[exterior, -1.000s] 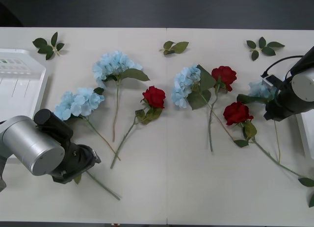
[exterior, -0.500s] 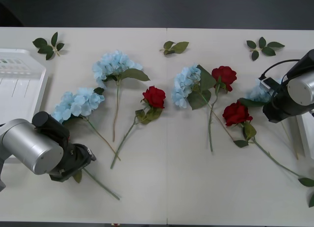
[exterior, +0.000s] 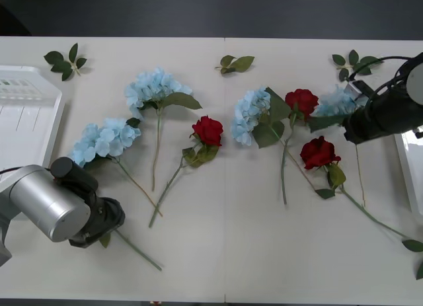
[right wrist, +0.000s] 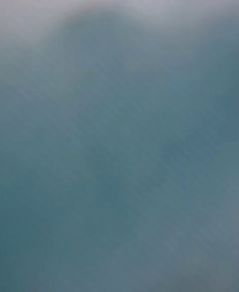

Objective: Put the red flowers into the right box and the blue flowers into the left box

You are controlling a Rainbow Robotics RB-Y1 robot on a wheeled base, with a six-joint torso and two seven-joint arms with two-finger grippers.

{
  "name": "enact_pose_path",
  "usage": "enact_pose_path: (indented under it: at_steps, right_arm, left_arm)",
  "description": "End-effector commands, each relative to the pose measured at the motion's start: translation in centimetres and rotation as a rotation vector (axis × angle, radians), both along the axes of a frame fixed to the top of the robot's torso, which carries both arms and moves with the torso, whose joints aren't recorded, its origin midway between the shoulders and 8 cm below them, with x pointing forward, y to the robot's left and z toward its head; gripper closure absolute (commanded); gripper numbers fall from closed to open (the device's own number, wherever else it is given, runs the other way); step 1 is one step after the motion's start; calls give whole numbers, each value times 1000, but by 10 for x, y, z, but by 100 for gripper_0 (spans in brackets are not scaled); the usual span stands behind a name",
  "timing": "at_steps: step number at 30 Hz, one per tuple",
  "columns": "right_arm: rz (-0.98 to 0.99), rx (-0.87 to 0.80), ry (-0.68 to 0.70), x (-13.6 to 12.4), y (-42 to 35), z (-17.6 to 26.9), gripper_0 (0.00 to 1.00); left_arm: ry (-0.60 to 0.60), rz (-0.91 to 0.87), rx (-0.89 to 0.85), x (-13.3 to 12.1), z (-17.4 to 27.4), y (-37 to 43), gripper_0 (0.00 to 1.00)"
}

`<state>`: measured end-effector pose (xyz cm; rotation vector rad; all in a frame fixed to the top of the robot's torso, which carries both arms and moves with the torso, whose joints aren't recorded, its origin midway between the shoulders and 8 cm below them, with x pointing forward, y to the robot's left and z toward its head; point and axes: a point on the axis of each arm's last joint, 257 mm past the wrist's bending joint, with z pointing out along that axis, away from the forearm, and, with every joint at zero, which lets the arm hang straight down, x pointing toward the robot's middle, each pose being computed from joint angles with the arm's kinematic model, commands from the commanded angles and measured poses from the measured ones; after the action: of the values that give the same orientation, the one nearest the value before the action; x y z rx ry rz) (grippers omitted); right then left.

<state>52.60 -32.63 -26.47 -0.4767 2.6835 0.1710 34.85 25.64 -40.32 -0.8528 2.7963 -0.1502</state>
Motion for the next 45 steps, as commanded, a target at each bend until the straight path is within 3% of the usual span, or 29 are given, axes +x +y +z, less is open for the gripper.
enact_pose_path:
  at_steps: [1, 12, 23, 32, 45]
  right_arm:
    - [140, 48, -115, 13, 7, 59, 100]
    - [353, 445, -175, -21, 72, 119, 100]
    - [521, 864, -193, -77, 167, 175, 100]
    - [605, 1021, -228, -113, 217, 199, 100]
    - [646, 1085, -307, -122, 277, 206, 100]
  left_arm:
    - [-38, -6, 4, 10, 3, -3, 99]
    - [-73, -33, 25, 18, 13, -2, 100]
    - [-224, -136, 199, 30, 80, 19, 100]
    - [-304, -261, 286, 22, 149, 23, 100]
    - [-516, -703, 282, 46, 218, -29, 100]
